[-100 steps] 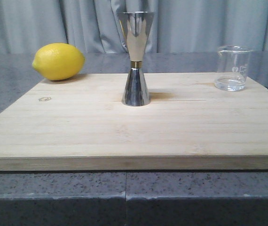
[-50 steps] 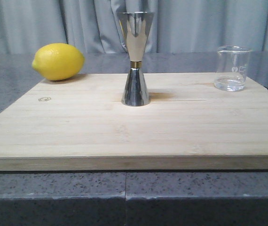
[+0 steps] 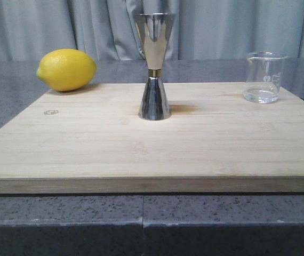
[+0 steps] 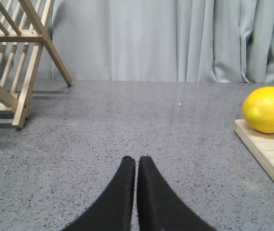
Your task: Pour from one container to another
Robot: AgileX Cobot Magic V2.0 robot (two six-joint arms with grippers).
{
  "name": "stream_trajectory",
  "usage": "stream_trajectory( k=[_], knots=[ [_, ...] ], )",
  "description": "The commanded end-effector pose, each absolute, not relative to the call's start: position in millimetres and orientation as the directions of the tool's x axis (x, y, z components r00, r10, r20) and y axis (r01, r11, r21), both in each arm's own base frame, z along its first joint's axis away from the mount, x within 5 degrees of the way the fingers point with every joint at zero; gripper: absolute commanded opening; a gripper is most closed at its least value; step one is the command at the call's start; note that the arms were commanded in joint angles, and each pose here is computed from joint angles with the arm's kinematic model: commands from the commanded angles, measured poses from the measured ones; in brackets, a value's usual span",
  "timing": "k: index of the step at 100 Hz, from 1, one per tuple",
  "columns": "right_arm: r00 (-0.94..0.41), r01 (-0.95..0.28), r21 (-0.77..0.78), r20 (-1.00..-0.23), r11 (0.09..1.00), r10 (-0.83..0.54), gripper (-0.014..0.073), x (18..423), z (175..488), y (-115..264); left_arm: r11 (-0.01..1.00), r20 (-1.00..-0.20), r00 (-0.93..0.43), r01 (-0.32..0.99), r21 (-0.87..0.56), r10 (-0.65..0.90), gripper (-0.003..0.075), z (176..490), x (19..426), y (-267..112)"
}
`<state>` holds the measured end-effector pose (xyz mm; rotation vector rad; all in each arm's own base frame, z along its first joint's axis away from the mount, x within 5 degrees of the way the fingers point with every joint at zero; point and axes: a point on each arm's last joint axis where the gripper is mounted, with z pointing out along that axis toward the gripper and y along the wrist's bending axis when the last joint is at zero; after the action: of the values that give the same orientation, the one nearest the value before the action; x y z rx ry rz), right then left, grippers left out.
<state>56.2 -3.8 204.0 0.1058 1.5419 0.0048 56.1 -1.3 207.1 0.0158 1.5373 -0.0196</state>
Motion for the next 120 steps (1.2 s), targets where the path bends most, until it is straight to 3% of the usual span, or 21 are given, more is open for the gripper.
stream_trajectory(
  k=[1, 103, 120],
  knots=[
    [0.145, 0.055, 0.069, -0.988, 0.996, 0.060, -0.0072, 54.2, 211.9, -3.5, 1.000, -0.994, 0.105, 0.025, -0.013, -0.015, -0.0019, 205.7, 55.3, -1.3],
    [0.146, 0.050, 0.069, -0.987, 0.996, 0.061, -0.0072, 54.2, 211.9, -3.2, 1.000, -0.994, 0.105, 0.025, -0.013, -0.015, -0.0019, 205.7, 55.3, -1.3],
    [0.139, 0.061, -0.030, -0.990, 0.998, -0.038, -0.0072, 54.2, 211.9, -2.9, 1.000, -0.994, 0.105, 0.025, -0.013, -0.015, -0.0019, 205.7, 55.3, -1.3]
  ],
)
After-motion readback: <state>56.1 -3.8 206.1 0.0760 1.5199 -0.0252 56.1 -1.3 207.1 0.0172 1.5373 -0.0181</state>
